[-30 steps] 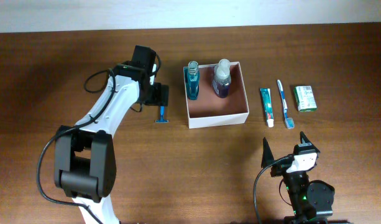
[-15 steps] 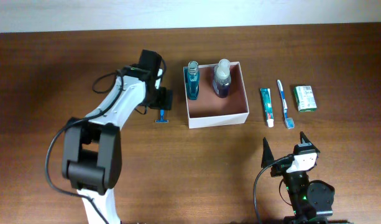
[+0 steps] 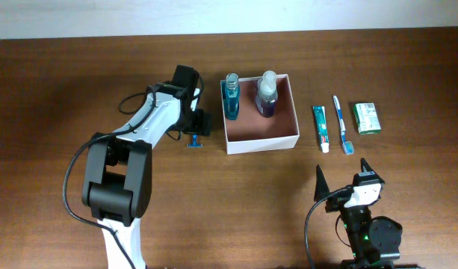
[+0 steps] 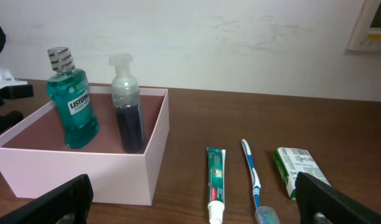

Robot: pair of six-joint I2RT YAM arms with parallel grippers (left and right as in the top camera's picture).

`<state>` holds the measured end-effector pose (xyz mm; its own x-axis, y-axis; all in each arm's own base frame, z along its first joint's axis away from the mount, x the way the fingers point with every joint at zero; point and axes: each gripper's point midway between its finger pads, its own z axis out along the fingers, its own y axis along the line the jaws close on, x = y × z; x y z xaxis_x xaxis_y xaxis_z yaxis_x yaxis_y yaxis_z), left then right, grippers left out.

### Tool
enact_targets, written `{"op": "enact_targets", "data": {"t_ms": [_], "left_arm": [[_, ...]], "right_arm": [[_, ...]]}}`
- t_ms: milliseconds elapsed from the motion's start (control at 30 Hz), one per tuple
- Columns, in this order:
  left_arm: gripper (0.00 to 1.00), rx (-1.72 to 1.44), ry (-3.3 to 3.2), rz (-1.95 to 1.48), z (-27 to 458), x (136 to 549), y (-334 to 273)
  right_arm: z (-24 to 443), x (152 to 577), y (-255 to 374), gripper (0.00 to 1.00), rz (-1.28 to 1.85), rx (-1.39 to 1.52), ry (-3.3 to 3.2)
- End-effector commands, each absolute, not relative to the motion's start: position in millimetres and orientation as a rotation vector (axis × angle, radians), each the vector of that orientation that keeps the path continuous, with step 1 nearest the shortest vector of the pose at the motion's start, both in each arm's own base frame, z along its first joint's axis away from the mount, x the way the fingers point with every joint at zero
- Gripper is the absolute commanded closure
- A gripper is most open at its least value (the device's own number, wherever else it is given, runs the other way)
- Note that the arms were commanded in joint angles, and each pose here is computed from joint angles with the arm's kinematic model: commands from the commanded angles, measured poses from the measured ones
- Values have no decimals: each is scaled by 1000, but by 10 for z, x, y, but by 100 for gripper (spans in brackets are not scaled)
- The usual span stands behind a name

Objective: Pack container
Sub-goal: 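Lower the open left gripper over the blue razor handle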

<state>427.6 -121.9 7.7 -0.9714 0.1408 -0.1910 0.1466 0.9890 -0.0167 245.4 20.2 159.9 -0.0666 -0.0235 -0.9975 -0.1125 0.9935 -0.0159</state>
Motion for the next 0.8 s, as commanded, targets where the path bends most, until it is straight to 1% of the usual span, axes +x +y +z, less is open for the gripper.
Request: {"op": "enact_targets", "data": {"t_ms": [0,67,233,300,767], "left_arm": [[2,241,2950,-66,33,4266,-1249],[5,241,2948,-57,32,4272,-1239],[5,240,2948,-50,31,4271,-1230],[8,240,2948,-50,31,4272,-1231],[11,260,2949,-51,22,4253,-1285]], "right_arm": [[1584,2453,184,1,69,-93,1636],[1583,2453,184,2,69,-93,1636],[1584,2453,184,1,69,-93,1636],[1584,2453,184,1,69,-93,1636],[1583,2453,184,1,69,-93,1636]]}}
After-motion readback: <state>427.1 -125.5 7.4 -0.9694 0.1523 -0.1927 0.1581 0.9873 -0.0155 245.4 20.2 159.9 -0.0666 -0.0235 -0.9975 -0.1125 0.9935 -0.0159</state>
